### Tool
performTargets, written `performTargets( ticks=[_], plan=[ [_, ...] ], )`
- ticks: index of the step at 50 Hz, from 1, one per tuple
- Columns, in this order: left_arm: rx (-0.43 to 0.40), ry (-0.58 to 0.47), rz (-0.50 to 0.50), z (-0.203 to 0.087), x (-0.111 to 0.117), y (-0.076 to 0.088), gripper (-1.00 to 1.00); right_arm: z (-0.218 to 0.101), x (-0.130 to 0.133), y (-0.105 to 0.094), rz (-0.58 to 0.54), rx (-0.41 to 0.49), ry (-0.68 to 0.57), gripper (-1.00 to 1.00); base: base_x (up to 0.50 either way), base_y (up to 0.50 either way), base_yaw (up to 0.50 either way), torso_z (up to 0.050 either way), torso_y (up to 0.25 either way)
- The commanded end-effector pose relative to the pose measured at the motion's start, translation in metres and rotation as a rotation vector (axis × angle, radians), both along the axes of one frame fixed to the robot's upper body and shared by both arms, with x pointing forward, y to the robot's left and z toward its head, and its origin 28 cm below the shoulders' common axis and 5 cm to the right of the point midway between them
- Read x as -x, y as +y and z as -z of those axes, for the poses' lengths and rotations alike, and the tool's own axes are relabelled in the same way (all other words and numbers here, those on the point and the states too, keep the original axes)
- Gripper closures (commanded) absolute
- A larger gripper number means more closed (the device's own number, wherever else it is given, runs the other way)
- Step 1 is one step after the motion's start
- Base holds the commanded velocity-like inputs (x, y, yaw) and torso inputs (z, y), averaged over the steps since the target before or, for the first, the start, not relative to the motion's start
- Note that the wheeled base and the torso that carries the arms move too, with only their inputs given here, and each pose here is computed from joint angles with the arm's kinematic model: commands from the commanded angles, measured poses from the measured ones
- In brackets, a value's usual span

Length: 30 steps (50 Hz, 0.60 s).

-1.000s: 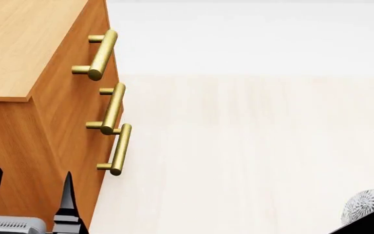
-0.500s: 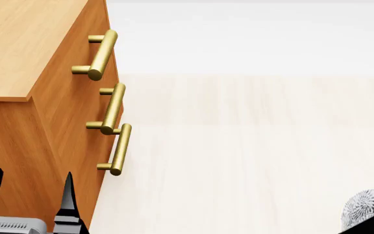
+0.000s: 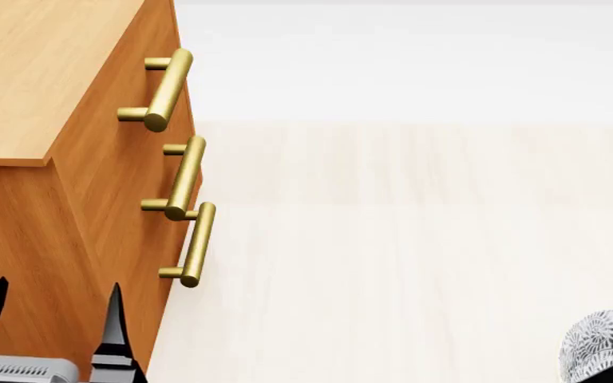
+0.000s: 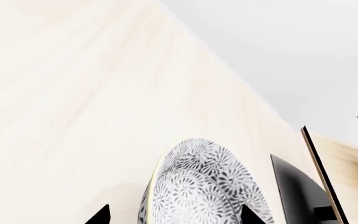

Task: Close the top drawer of the cabinet and put the bowl on top of it.

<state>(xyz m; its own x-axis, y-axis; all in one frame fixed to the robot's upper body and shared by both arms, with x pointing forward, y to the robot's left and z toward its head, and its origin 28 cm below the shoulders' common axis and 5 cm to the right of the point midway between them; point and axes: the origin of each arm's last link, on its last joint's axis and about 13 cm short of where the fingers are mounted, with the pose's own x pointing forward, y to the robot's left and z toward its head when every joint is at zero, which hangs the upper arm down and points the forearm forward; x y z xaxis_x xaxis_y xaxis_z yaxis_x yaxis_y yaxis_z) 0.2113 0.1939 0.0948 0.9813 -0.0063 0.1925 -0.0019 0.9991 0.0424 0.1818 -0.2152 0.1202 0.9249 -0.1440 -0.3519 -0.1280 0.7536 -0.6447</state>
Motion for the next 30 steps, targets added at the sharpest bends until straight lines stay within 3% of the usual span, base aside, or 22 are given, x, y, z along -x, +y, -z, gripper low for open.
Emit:
performTargets(
  ticks=[1, 30],
  plan=[
    [0.0, 0.001, 0.002, 0.0007, -0.0003, -0.0004, -1.0, 0.0042, -0.0005, -0.001, 0.004, -0.007, 0.004, -1.0, 0.0, 0.0, 0.0, 0.0, 0.0],
    [0.001, 0.001, 0.003, 0.0001, -0.0007, -0.0004, -1.0, 0.0096, -0.0006, -0.0039, 0.015, -0.019, 0.01, -1.0, 0.0, 0.0, 0.0, 0.0, 0.0]
  ],
)
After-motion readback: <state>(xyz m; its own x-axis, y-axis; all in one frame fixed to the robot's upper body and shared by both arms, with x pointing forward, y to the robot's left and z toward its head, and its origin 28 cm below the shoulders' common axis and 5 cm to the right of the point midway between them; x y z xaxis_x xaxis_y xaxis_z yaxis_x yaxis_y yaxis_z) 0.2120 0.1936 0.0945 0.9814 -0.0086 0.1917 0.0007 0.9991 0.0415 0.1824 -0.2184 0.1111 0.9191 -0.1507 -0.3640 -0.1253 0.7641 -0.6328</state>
